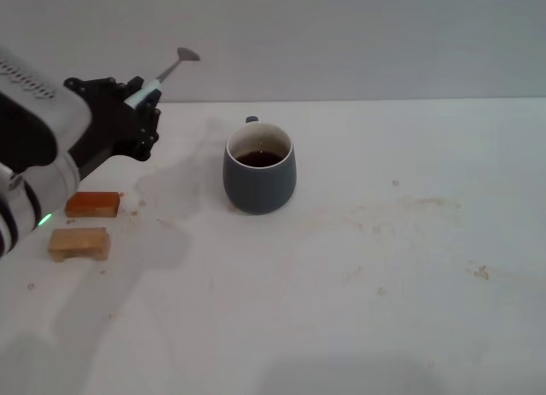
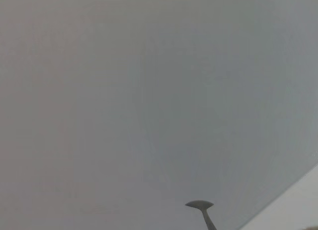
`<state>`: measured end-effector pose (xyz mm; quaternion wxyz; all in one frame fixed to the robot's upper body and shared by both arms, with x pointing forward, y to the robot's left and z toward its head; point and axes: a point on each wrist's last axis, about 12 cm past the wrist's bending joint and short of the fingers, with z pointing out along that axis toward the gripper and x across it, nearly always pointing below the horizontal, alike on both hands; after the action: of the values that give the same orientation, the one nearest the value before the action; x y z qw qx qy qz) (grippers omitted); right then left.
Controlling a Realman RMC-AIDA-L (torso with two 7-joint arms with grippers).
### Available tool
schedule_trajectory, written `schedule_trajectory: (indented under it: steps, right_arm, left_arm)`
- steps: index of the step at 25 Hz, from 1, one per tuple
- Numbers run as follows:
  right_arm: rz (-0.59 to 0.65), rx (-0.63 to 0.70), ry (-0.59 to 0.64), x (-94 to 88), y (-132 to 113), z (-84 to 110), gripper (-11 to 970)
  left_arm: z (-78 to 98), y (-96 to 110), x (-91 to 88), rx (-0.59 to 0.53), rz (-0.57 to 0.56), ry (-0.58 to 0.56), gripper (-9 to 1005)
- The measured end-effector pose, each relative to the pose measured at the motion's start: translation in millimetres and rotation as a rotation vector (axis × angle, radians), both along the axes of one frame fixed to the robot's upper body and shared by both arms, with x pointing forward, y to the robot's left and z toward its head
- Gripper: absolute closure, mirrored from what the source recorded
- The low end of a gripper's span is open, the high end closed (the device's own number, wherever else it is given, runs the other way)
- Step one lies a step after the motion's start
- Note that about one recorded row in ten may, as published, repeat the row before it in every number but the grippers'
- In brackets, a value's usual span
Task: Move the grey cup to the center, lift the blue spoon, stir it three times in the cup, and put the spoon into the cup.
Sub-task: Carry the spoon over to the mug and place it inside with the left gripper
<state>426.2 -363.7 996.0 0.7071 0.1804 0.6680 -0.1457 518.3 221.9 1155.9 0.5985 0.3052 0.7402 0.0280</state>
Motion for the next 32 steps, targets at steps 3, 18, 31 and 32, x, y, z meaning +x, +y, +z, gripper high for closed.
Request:
schedule_trajectory:
  steps: [3, 18, 31, 32]
  right_arm:
    - [-0.010, 0.000, 0.005, -2.3, -1.8, -0.8, 960]
    - [-0.113, 0.008, 0.031, -17.6, -16.9, -6.2, 961]
    - [-0.158, 0.012, 0.042, -27.7, -23.4, -8.5, 961]
    - [-0.159, 0.012, 0.043, -27.9, -23.7, -8.6, 961]
  left_arm:
    - [8.1, -8.6, -1.0, 0.035, -0.024, 0.014, 818]
    - [44.7, -44.8, -8.6, 0.213, -0.139, 0.081, 817]
    - [39.5, -61.3, -4.3, 0.301, -0.213, 0.198, 816]
    - [36.7, -61.7, -2.7, 0.318, -0.218, 0.221, 816]
